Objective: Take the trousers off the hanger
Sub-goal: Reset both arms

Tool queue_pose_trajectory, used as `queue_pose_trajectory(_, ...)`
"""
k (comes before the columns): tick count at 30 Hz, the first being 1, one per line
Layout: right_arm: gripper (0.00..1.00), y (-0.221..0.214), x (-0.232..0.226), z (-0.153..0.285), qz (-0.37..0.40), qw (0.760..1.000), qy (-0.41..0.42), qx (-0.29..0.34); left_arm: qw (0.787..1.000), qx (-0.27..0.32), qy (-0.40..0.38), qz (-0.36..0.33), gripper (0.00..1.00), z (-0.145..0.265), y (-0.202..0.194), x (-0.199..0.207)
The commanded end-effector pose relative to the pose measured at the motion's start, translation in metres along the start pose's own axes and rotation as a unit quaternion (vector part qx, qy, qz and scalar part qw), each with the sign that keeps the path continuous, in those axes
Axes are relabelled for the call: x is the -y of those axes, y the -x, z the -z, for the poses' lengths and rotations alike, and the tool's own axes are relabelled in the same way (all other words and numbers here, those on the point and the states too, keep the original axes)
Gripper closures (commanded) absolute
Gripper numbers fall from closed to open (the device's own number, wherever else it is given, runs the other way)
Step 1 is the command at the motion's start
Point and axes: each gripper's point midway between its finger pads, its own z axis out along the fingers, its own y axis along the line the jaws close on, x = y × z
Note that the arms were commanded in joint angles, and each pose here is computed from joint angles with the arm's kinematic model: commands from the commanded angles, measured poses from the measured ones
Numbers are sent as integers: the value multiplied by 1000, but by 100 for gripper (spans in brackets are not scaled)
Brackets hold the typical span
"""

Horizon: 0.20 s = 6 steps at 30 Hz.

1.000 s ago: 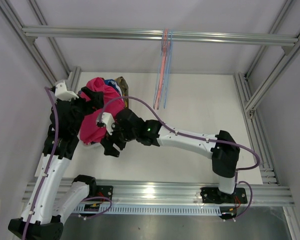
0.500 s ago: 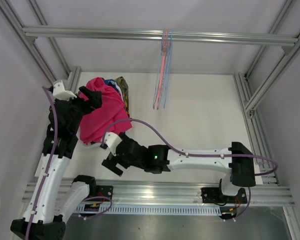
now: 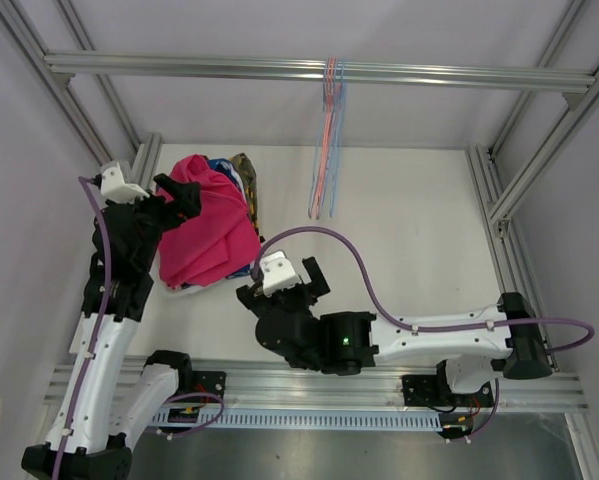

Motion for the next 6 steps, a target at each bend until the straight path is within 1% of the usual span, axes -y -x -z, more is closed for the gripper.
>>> queue_pose_trajectory(1, 1, 22, 55, 12, -34, 975, -212, 50, 999, 36, -8, 6, 2, 8, 25, 7)
queue_pose_trajectory(2, 1, 10, 54, 11, -8, 972, -226, 54, 999, 37, -5, 6, 2, 8, 25, 6)
queue_pose_trajectory(4, 1, 20, 54, 15, -22, 969, -232, 76, 999, 35, -9, 6, 2, 7, 25, 7)
queue_pose_trajectory(6, 1, 14, 49, 15, -22, 970, -224, 87, 999, 33, -9, 7, 2, 7, 24, 7)
